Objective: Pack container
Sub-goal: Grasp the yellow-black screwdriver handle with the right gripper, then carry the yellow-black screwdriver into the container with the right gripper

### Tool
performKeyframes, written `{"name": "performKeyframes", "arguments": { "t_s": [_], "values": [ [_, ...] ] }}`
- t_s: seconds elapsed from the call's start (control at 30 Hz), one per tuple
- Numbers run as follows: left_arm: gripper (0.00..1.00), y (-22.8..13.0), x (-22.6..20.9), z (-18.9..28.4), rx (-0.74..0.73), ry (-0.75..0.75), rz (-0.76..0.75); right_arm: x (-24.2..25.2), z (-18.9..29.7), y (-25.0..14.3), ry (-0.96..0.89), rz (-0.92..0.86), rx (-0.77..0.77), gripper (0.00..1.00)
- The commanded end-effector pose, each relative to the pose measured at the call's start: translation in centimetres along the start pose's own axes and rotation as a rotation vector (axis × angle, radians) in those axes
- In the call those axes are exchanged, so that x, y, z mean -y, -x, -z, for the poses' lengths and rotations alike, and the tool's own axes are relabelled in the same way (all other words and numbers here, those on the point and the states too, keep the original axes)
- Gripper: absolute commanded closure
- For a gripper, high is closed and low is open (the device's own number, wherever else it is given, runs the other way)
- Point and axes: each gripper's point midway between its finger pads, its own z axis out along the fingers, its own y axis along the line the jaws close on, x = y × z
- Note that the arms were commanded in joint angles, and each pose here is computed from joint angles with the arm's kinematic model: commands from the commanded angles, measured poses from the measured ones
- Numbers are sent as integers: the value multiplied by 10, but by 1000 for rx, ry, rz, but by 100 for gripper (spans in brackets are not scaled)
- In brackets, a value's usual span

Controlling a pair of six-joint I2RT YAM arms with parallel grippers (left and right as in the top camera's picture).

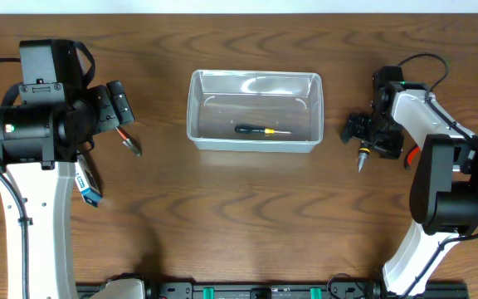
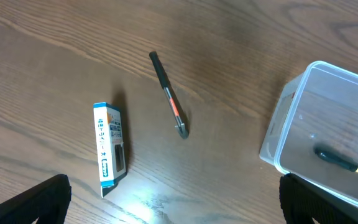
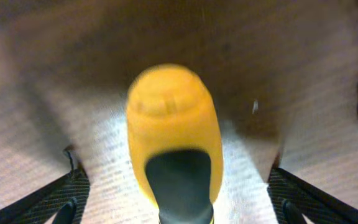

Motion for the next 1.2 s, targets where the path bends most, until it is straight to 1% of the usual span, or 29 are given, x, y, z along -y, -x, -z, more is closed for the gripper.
{"name": "performKeyframes", "arguments": {
  "t_s": [0.0, 0.17, 0.2, 0.27, 0.33, 0.37, 0.4, 0.5, 0.53, 0.6, 0.73, 0.8, 0.9, 0.93, 1.0, 1.03, 1.13, 1.17],
  "values": [
    [2, 2, -2, 4, 10, 1, 4, 4, -14, -10, -50, -21, -45, 10],
    [2, 2, -2, 4, 9, 2, 4, 4, -14, -8, -47, -20, -39, 9],
    [2, 1, -2, 4, 8, 2, 4, 3, -14, -8, -47, -20, -37, 11],
    [2, 1, -2, 4, 5, 3, 3, 3, -14, -7, -46, -20, -36, 17],
    [2, -1, -3, 4, -1, 4, 3, 3, -14, -7, -46, -20, -35, 28],
    [2, -1, -3, 4, -3, 5, 2, 3, -14, -7, -45, -20, -35, 36],
    [2, -2, -3, 4, -5, 5, 2, 3, -14, -7, -45, -20, -33, 41],
    [2, -3, -3, 4, -8, 6, 1, 3, -14, -7, -44, -20, -32, 45],
    [2, -3, -3, 4, -8, 6, 1, 3, -14, -7, -44, -20, -32, 48],
    [2, -3, -3, 4, -8, 6, 1, 3, -14, -7, -44, -20, -32, 57],
    [2, -3, -3, 4, -8, 6, 1, 3, -14, -7, -44, -20, -32, 59],
    [2, -3, -3, 4, -8, 6, 1, 3, -14, -7, -44, -20, -32, 68],
    [2, -3, -3, 4, -8, 6, 1, 3, -14, -6, -44, -20, -31, 70],
    [2, -3, -3, 4, -8, 6, 1, 3, -14, -6, -43, -20, -30, 73],
    [2, -3, -3, 4, -8, 6, 1, 3, -15, -6, -43, -20, -29, 74],
    [2, -3, -3, 4, -8, 6, 1, 3, -15, -6, -43, -20, -29, 77],
    [2, -3, -3, 4, -8, 6, 1, 2, -15, -6, -43, -20, -29, 81],
    [2, -3, -3, 4, -8, 6, 1, 2, -15, -6, -43, -20, -29, 86]
  ]
}}
